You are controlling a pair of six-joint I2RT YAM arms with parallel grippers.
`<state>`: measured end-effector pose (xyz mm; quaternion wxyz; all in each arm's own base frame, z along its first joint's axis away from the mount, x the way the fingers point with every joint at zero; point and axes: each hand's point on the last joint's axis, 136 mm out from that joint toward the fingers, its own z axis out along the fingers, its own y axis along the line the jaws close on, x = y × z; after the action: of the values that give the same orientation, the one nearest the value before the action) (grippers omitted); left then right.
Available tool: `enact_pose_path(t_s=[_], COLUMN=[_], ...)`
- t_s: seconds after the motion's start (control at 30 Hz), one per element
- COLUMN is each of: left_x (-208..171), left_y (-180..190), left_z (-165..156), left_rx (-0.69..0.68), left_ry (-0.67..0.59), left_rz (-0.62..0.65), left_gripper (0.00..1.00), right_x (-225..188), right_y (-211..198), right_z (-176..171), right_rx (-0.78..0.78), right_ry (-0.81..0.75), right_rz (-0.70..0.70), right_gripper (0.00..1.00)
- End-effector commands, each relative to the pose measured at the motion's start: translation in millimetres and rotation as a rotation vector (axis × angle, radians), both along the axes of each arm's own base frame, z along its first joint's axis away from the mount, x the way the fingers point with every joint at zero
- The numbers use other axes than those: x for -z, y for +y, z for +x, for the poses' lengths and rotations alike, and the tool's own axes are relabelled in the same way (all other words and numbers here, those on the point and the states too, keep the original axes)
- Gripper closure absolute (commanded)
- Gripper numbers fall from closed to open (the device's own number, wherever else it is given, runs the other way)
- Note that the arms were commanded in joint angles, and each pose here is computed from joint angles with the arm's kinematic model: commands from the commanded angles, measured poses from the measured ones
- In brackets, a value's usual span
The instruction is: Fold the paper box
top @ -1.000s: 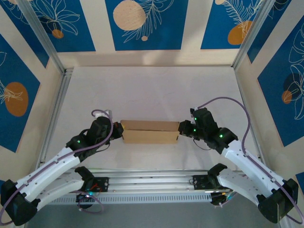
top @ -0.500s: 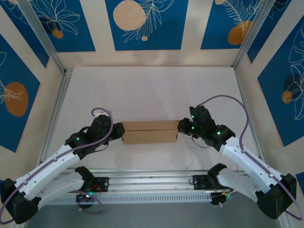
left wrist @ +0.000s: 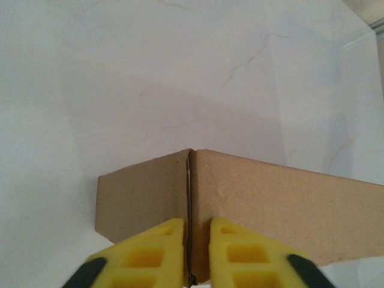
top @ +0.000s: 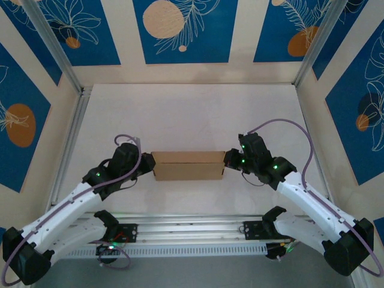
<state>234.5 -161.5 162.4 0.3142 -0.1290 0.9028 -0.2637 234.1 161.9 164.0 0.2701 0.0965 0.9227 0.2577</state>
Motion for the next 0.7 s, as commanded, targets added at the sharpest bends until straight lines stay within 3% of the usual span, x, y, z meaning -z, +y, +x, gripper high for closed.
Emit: enact_pose_path(t_s=[0.0,0.13,0.27,0.4,0.53,0.67], left_x=[92.8,102.2,79.3,68.9,76.6,87.2], left_y=[44.9,40.0,33.9,34.5,32.2,31.4], left_z=[-45.8,-48.5,-45.6,-59.7,-82.7,-100.3], left_rx=[-0.083,-0.059,-0.002,0.001,-0.001,0.016], left_ry=[0.299,0.311,0.265,0.23,0.25,0.254], left_rz=[0.19,0.169,0.177,0.143,0.095,0.154], left_gripper=[0.96,1.0,1.0,1.0,1.0,1.0], right_x=[75.0,76.3,49.2,39.0,55.3,67.3], right_y=[-47.7,-42.9,-38.1,-37.8,-44.0,-45.6], right_z=[-46.9,-43.9,-39.6,-56.8,-81.9,-98.9], right_rx=[0.037,0.037,0.0,-0.031,-0.027,-0.027], right_ry=[0.297,0.293,0.141,0.026,0.073,0.102], right_rz=[-0.245,-0.19,-0.157,-0.162,-0.196,-0.236], right_gripper=[1.0,1.0,1.0,1.0,1.0,1.0])
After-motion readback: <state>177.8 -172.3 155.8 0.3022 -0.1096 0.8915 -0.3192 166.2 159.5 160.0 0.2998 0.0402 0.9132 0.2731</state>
